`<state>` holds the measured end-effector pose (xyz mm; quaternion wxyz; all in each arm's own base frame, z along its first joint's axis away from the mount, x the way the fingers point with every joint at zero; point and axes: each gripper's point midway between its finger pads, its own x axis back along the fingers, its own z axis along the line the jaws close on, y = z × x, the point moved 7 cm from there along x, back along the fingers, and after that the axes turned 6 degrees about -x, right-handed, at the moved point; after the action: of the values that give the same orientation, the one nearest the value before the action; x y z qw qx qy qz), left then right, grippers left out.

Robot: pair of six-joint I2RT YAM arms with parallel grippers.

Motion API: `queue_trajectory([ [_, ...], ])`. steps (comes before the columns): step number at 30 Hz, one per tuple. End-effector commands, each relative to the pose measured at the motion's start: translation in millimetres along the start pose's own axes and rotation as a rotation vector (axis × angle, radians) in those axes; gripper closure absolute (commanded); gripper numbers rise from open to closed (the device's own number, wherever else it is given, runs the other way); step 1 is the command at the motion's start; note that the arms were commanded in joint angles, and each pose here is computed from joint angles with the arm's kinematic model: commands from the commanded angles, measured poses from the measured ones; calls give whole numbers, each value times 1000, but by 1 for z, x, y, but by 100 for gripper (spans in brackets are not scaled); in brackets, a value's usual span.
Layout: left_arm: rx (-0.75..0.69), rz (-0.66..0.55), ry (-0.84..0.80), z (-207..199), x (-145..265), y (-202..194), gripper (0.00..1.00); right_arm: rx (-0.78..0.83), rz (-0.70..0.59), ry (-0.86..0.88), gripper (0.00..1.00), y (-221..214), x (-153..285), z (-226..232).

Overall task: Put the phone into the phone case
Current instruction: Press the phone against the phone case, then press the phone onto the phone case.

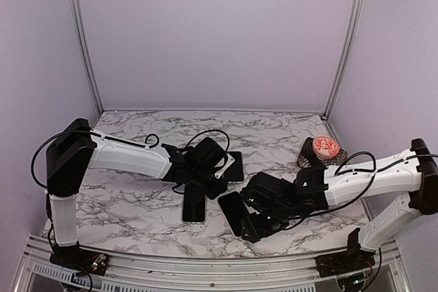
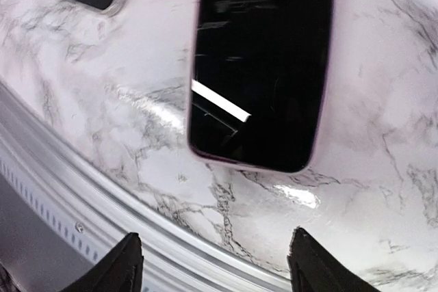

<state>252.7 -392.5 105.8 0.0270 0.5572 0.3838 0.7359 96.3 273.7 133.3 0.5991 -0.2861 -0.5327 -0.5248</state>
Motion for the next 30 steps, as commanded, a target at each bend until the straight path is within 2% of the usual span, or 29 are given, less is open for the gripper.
queue_trajectory([
  [1,51,-77,46,17,37,27,59,60,8,34,8,5,28,13],
  [2,58,-88,52,19,41,29,56,51,-35,1,2,16,32,13],
  [7,118,-96,105,32,55,22,32,-3,-112,-165,1,61,17,4],
  [13,172,-92,130,40,65,4,15,-12,-90,-150,1,87,-15,3],
  [19,182,-97,130,41,67,-1,13,6,-19,-124,1,86,-45,7],
  [26,186,-75,109,39,58,-7,13,14,-61,-141,2,91,-31,2],
  [28,188,-70,100,38,56,-7,13,14,-80,-147,10,95,-20,-6],
  [30,195,-69,83,36,56,-9,17,21,-91,-125,28,96,-12,-11],
])
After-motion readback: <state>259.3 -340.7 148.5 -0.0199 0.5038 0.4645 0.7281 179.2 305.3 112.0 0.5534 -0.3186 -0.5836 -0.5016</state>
